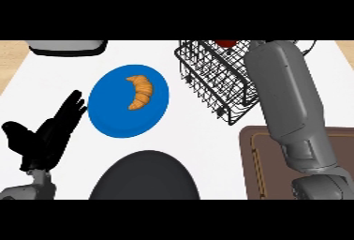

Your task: Pick the can from the tray and place it in the tiered basket

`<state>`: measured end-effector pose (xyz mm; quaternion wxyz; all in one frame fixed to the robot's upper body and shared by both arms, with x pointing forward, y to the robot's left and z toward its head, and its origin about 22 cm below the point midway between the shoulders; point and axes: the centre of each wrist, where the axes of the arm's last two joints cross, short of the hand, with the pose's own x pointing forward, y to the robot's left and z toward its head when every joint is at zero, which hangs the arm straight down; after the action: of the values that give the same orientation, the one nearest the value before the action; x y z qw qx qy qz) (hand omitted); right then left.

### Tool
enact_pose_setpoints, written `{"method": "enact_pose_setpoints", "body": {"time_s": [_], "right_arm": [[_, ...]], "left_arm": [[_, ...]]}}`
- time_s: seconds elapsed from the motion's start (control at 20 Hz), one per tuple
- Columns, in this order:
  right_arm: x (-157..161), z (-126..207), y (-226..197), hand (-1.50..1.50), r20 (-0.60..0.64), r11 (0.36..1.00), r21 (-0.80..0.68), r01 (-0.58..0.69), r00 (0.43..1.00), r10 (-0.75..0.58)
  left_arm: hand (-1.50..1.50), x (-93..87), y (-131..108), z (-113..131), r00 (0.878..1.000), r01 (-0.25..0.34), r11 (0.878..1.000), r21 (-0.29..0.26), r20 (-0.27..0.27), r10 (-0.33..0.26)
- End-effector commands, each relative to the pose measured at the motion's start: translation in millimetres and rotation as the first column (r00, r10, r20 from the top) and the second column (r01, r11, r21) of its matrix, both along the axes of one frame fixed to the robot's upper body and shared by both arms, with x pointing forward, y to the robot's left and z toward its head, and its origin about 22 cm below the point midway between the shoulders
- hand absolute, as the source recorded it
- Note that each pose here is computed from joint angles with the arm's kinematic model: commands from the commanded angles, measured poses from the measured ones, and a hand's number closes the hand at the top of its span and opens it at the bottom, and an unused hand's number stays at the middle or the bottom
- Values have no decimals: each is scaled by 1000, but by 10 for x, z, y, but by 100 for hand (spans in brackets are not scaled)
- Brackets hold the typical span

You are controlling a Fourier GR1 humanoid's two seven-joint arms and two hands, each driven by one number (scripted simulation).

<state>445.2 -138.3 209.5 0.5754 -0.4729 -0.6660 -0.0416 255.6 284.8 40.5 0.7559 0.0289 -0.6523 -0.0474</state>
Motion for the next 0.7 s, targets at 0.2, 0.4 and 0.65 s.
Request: {"method": "enact_pose_setpoints", "body": {"time_s": [0.2,0.4,0.65], "right_arm": [[-138,187,-71,-150,230,960,278,12,970,-78],[-351,244,-500,-150,300,948,312,60,941,-158],[-701,384,-956,-150,334,937,318,145,908,-254]], "left_arm": [[0,-14,67,-111,1000,-10,1000,15,1,10],[0,37,74,19,999,-42,999,6,-14,42],[0,-130,104,-207,999,-35,999,2,-20,35]]}}
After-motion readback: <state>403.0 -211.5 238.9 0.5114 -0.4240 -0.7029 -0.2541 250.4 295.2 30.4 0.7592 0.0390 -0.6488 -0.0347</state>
